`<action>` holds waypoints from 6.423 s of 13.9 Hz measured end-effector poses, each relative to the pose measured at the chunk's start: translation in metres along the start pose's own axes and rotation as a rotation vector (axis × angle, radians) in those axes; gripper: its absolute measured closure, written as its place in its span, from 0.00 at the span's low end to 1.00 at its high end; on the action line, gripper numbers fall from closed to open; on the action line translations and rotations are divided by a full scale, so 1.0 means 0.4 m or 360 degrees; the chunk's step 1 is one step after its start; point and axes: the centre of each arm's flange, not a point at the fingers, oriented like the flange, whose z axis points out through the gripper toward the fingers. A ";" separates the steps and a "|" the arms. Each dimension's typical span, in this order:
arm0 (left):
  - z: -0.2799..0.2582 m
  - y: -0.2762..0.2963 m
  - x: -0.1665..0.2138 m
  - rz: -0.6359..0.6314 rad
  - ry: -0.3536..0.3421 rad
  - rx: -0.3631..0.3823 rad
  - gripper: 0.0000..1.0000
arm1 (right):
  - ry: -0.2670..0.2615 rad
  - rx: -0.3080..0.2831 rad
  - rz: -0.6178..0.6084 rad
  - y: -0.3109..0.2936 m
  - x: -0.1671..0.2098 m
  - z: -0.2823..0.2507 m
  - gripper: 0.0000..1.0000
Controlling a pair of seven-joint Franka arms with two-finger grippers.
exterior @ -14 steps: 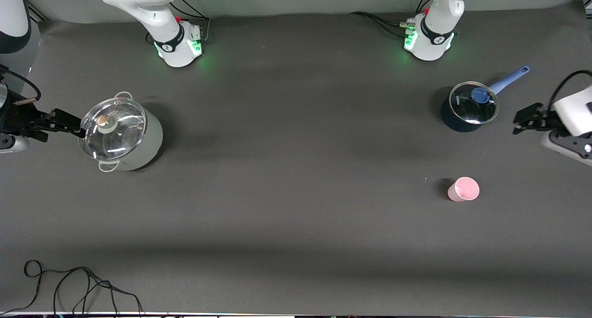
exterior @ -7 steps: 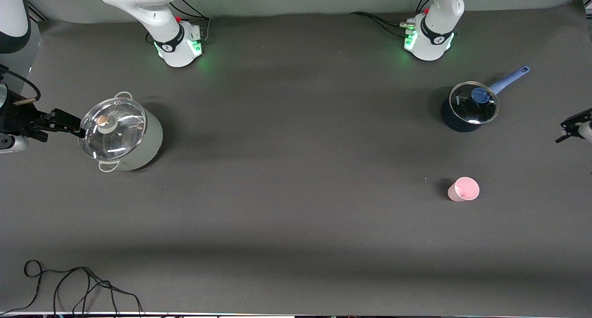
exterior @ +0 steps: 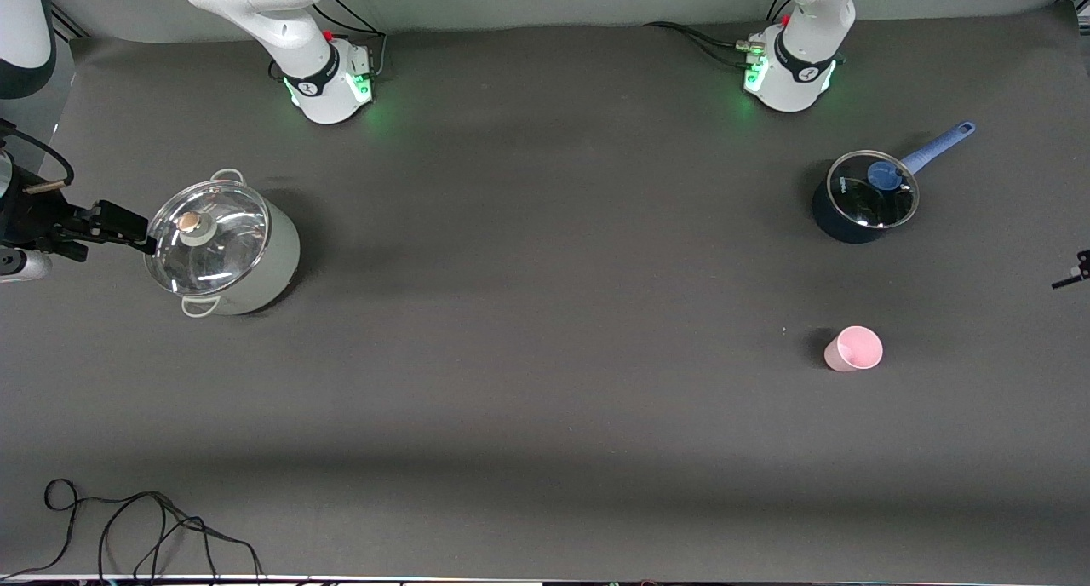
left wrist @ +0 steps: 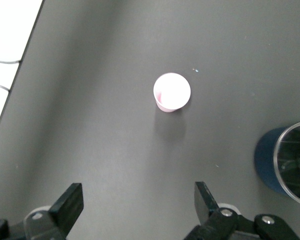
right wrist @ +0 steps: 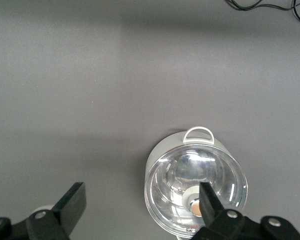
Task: Transfer pink cup from left to right arm
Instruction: 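Lower the left gripper beside the pink cup, then close the left gripper around the pink cup, then carry the pink cup with the left gripper toward the table middle, then reach the right gripper to the pink cup held by the left gripper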
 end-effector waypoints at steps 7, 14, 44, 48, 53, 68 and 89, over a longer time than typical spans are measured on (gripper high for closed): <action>0.226 -0.062 -0.207 0.0245 0.0409 0.0008 0.01 | 0.0015 -0.0002 -0.0001 -0.001 0.001 -0.011 0.00; 0.533 -0.067 -0.368 0.0304 0.0859 0.0138 0.01 | 0.0016 -0.0002 -0.0001 -0.001 0.001 -0.012 0.00; 1.045 0.057 -0.086 0.0449 0.1752 -0.0160 0.21 | 0.0022 -0.0003 0.0002 0.001 0.001 -0.020 0.00; 1.079 0.052 0.008 0.0426 0.1852 -0.0145 0.33 | 0.0022 -0.0003 0.0002 0.002 0.001 -0.020 0.00; 1.187 0.042 0.355 0.0388 0.1913 -0.0066 0.35 | 0.0022 -0.0003 0.0002 0.002 0.001 -0.020 0.00; 1.120 0.198 1.268 -0.0077 0.1709 0.0271 0.35 | 0.0038 0.0023 0.1042 -0.005 -0.059 -0.101 0.00; 0.894 0.627 1.788 -0.0288 0.1640 0.0517 0.35 | 0.0109 0.0165 0.1148 -0.156 -0.038 -0.184 0.00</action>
